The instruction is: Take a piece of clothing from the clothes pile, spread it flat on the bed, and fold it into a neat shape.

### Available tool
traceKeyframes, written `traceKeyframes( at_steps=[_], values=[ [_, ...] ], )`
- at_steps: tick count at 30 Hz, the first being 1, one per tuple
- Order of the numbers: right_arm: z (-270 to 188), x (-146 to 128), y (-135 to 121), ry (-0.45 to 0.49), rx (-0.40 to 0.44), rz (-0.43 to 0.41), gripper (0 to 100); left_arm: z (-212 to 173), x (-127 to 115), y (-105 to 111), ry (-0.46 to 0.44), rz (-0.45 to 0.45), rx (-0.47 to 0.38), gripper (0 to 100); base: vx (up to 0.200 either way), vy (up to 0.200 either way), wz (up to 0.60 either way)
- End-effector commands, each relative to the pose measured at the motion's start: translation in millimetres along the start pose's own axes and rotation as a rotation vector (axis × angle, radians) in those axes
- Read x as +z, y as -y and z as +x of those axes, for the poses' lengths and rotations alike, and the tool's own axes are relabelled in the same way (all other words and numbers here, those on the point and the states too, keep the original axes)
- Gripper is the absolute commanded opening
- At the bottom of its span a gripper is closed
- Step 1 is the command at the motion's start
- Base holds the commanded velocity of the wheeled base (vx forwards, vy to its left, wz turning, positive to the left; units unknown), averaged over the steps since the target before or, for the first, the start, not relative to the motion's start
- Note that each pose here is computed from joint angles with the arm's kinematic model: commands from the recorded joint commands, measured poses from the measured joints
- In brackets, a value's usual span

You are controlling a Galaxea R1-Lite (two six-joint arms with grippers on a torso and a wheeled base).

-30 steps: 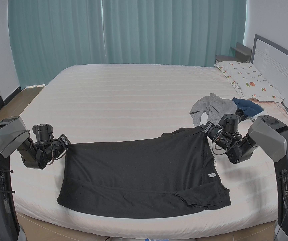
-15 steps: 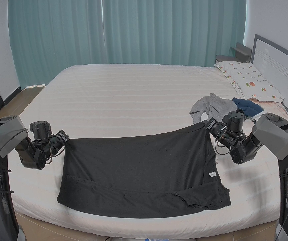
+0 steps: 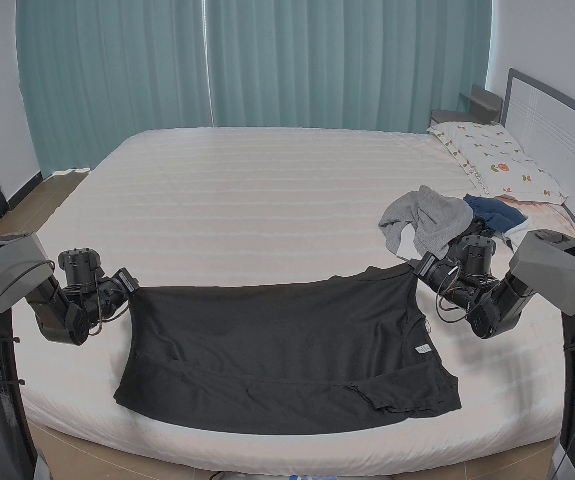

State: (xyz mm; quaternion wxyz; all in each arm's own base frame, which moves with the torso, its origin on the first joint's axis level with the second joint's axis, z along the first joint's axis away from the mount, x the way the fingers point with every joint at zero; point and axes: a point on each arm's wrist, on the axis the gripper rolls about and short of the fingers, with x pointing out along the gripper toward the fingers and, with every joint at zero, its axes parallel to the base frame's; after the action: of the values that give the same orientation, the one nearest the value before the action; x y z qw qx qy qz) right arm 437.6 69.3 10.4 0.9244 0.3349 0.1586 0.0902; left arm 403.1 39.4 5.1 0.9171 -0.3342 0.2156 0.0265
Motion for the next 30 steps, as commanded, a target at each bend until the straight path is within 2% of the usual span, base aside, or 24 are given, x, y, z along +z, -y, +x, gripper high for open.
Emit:
traceKeyframes(
  at_steps=[1, 4, 8, 12, 17, 21, 23, 26, 28, 29, 30],
  values=[
    [-26.7, 5.4, -6.2, -0.053, 0.01, 0.003, 0, -15.1, 5.0, 6.8, -0.006, 0.01, -0.023, 0, 0.0, 0.0, 0.0],
    [-39.3, 5.0, -6.0, -0.076, 0.001, 0.007, 0, -19.6, 0.4, 4.3, -0.034, 0.066, -0.022, 0, 0.0, 0.0, 0.0],
    [-55.5, -12.0, 4.7, -0.145, -0.04, -0.005, 0, -20.8, -7.4, -1.8, -0.06, 0.149, -0.009, 0, 0.0, 0.0, 0.0],
    [-71.4, -27.6, 14.5, -0.184, -0.06, -0.015, 0, -32.5, -23.3, -9.0, -0.117, 0.163, 0.021, 0, 0.0, 0.0, 0.0],
    [-85.6, -36.4, 17.8, -0.187, -0.056, -0.039, 0, -37.6, -28.3, -13.5, -0.11, 0.184, 0.02, 0, 0.0, 0.0, 0.0],
    [-85.8, -38.8, 17.7, -0.145, -0.021, -0.061, 0, -39.3, -31.4, -14.8, -0.105, 0.184, 0.021, 0, 0.0, 0.0, 0.0],
    [-65.9, -35.7, 17.1, -0.072, 0.013, -0.078, 0, -33.6, -25.2, -10.0, -0.069, 0.187, 0.012, 0, 0.0, 0.0, 0.0],
    [-43.5, -29.1, 20.1, 0.012, 0.006, -0.09, 0, -17.5, -16.7, -2.0, -0.008, 0.145, 0.005, 0, 0.0, 0.0, 0.0],
    [-41.2, -27.9, 20.4, 0.021, 0.007, -0.089, 0, -15.7, -15.5, -0.9, 0.0, 0.137, 0.003, 0, 0.0, 0.0, 0.0],
    [-25.6, -21.6, 20.8, 0.069, 0.02, -0.091, 0, -3.0, -3.9, 6.8, 0.064, 0.049, 0.002, 0, 0.0, 0.0, 0.0],
    [-20.9, -20.2, 20.6, 0.082, 0.028, -0.091, 0, -0.2, -1.0, 8.2, 0.076, 0.023, -0.002, 0, 0.0, 0.0, 0.0]
  ],
)
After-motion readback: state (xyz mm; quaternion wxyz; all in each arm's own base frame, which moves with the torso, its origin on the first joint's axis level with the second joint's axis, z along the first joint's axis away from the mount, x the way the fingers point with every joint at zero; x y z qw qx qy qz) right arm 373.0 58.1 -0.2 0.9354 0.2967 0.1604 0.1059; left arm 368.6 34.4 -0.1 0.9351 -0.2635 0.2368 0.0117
